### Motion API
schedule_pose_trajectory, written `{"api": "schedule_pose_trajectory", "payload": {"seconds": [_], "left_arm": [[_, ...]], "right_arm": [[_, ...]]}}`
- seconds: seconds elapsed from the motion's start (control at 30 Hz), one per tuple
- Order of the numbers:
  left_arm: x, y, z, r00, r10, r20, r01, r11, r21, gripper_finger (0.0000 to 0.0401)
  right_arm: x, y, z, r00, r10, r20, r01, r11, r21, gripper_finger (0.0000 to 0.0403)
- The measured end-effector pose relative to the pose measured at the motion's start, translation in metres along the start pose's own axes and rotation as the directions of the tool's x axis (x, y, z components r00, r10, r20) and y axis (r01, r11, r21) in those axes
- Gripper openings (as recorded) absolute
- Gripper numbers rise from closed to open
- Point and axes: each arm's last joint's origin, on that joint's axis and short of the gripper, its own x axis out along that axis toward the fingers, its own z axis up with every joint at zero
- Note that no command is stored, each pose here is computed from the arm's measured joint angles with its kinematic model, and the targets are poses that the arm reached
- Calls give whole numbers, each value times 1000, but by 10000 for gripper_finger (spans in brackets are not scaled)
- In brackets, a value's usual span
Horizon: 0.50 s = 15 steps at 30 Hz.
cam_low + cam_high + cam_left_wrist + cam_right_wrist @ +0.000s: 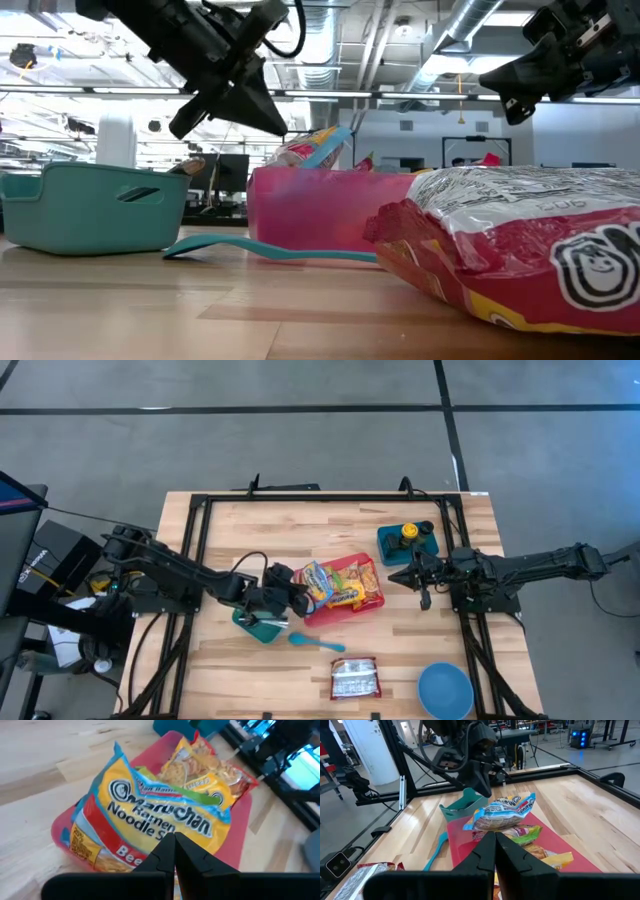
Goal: Pick & Place Food Item
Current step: Put the blue noodle pack into the red bin
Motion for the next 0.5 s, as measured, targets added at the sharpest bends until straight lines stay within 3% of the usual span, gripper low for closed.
{"api": "schedule_pose_trajectory", "payload": {"seconds": [0.5], "left_arm": [[11, 5, -19, 994, 43, -99, -42, 999, 14, 0]], "right_arm": [[0, 0, 0, 1000, 0, 1, 0, 1000, 0, 1]]}}
